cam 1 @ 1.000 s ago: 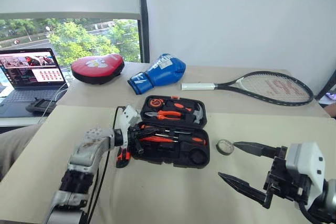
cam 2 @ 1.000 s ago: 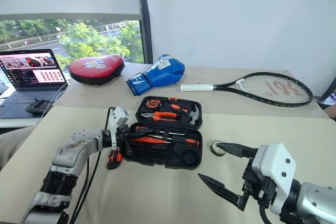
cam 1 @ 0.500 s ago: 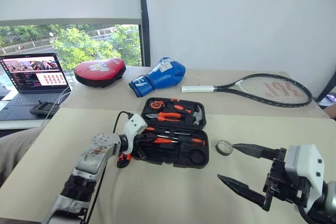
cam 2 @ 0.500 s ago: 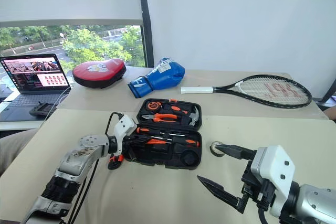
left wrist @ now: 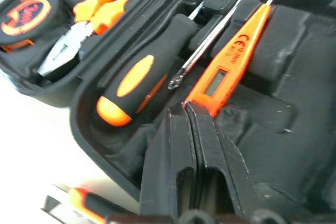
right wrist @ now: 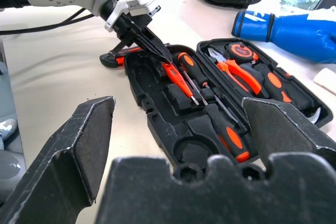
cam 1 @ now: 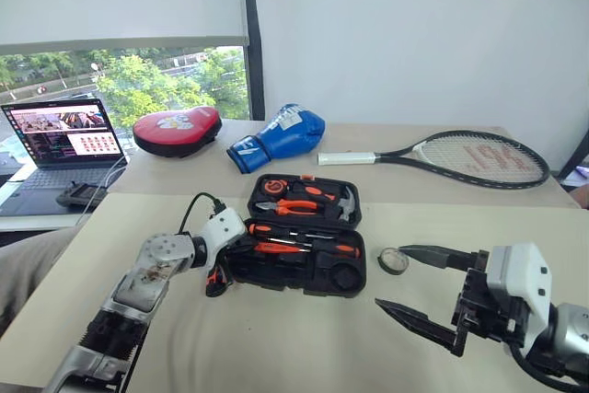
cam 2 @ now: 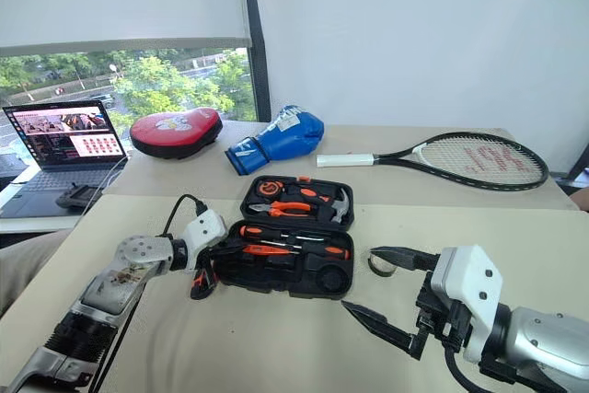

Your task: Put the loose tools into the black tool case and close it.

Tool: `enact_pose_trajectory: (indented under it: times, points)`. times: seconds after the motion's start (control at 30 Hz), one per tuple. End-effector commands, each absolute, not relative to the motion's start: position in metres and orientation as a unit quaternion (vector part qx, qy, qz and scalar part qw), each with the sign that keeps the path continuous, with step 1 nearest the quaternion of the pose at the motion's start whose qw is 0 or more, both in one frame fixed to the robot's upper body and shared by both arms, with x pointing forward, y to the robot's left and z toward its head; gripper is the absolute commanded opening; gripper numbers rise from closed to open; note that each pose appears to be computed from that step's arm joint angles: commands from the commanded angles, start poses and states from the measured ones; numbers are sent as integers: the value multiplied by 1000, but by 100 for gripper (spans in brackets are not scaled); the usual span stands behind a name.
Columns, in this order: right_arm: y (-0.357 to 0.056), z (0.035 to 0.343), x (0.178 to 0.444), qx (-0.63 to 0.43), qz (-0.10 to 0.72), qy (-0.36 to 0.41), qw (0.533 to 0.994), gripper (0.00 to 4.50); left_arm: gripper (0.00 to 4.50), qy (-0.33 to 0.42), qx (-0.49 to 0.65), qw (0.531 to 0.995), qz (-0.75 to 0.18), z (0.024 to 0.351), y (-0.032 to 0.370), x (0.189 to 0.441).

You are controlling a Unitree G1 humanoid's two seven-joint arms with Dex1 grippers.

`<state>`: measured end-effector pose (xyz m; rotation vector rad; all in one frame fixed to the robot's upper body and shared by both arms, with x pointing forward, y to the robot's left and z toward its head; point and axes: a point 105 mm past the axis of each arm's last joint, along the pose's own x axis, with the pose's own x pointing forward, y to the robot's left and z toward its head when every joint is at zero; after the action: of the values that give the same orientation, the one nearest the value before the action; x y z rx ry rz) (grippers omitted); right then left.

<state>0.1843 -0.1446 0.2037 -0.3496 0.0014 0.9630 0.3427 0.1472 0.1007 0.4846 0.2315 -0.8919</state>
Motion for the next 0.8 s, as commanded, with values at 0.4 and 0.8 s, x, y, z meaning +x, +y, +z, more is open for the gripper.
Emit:
enact_pose_trajectory:
  times: [0.4, 0.8]
  points:
    - [-140, 210, 183, -170, 462, -20, 870, 450, 8, 66, 17, 859, -508, 145, 101, 322]
    - [-140, 210, 179, -174, 456, -15, 873, 450, 8, 150, 89, 865, -471, 102, 94, 338]
